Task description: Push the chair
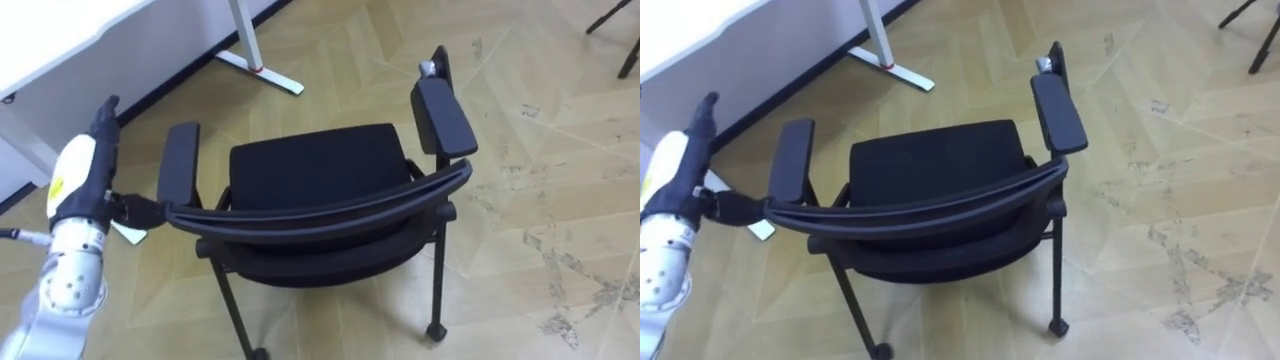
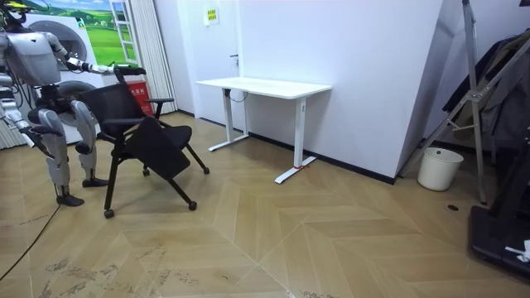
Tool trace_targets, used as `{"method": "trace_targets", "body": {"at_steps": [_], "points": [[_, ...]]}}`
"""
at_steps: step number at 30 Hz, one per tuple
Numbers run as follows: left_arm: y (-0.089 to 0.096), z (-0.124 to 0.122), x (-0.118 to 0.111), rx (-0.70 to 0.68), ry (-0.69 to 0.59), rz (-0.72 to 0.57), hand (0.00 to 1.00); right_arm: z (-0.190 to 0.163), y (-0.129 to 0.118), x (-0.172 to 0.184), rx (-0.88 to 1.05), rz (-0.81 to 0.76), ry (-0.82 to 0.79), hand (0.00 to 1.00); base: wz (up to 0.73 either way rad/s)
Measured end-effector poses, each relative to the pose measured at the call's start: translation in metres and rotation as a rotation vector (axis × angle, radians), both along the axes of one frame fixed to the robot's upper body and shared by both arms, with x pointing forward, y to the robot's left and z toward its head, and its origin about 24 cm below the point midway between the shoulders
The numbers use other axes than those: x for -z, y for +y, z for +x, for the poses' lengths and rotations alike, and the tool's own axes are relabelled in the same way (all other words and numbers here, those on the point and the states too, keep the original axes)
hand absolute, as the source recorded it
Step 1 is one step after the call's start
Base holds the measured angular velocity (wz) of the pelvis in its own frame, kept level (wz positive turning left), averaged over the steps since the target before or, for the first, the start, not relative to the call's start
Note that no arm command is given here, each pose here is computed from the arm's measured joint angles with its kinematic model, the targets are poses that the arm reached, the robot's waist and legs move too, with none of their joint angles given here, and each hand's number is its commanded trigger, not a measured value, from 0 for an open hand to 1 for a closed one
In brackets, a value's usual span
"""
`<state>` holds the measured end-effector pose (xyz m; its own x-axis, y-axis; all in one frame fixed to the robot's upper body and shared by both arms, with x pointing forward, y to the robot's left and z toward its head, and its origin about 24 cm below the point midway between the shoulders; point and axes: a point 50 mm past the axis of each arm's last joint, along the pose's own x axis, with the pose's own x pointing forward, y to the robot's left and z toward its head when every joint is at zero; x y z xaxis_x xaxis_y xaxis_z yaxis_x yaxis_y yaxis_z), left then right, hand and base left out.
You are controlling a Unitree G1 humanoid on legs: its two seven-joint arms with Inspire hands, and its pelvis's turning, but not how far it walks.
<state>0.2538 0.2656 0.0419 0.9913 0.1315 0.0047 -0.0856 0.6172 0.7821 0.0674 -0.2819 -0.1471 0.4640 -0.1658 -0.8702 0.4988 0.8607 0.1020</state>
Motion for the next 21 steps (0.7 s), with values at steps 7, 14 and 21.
{"method": "trace_targets", "body": {"at_steps": [7, 14, 21], "points": [[-0.005, 0.009, -0.023, 0.157, 0.056, 0.131, 0.0, 0.003, -0.006, -0.002, -0.001, -0.004, 0.005, 0.0, -0.05], [-0.016, 0.021, -0.04, 0.267, 0.097, 0.168, 0.0, 0.004, -0.022, -0.008, -0.004, -0.041, 0.001, 0.0, -0.05], [-0.021, 0.023, -0.085, 0.386, 0.1, 0.396, 0.0, 0.009, -0.041, -0.018, -0.005, -0.102, -0.007, 0.0, -0.01]]}}
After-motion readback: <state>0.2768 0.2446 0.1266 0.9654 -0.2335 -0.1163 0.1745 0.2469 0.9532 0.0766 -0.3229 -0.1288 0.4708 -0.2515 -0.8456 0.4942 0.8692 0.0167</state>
